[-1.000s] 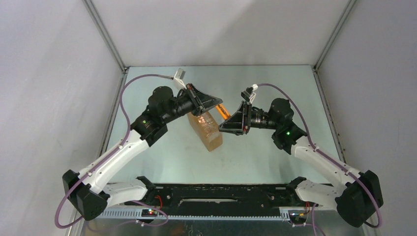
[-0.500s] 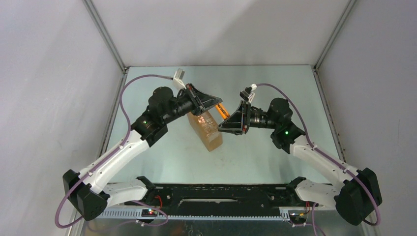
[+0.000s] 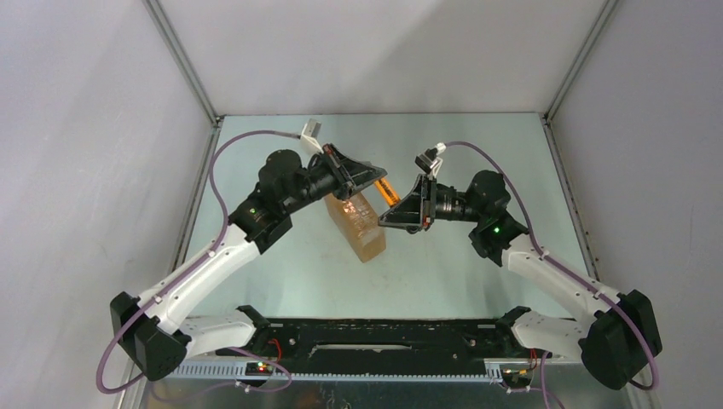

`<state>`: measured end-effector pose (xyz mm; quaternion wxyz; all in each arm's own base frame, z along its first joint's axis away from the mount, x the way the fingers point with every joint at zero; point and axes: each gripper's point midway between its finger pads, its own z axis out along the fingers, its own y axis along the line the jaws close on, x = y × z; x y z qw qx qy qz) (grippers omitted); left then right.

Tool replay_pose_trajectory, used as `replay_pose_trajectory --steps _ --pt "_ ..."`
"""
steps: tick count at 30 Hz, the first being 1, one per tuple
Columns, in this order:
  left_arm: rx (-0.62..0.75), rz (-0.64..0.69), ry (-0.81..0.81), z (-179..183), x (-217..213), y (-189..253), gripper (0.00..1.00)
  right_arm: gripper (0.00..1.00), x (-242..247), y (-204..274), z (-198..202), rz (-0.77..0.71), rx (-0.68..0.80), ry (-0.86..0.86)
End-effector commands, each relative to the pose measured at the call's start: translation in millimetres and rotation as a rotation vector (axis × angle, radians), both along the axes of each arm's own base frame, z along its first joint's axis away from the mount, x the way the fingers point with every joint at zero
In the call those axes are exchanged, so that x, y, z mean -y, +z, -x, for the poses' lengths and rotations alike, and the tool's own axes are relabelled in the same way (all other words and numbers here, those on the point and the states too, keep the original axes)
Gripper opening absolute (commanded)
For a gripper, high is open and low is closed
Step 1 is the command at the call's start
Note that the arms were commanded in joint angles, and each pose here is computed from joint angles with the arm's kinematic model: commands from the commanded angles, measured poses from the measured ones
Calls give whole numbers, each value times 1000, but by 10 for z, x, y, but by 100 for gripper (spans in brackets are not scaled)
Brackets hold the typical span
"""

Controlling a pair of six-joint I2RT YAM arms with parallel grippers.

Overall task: Unpack the express box
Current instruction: Cut the express box at the center of the board.

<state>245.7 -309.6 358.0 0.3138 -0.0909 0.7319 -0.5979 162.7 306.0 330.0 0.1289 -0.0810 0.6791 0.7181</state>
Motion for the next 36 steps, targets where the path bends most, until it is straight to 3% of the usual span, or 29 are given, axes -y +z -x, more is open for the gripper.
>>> replay_pose_trajectory --steps 1,3,4,5,6,14,19,24,36 --pt "-87 -281 -116 291 42 -826 8 0 0 277 -115 -67 51 -88" --pt "-104 -340 -70 245 -72 -882 43 0 40 134 -107 -13 30 -113" --pt "-106 -370 -30 206 -146 -896 72 0 76 50 -79 11 18 -122" --pt "-116 -408 7 177 -228 -925 90 0 113 -37 -50 25 5 -125" --pt "-132 -451 37 164 -310 -962 98 0 155 -118 -24 29 -11 -129" --pt "-283 -735 289 107 -961 -1152 100 0 378 -752 311 143 -87 -141" --pt "-331 -772 335 -16 -965 -1180 100 0 381 -1085 456 157 -163 -124" --pt "-412 -842 342 -118 -959 -1355 99 0 304 -1135 510 144 -168 -79" --pt "-496 -837 321 -275 -870 -1591 90 0 204 -1235 561 148 -185 -31"
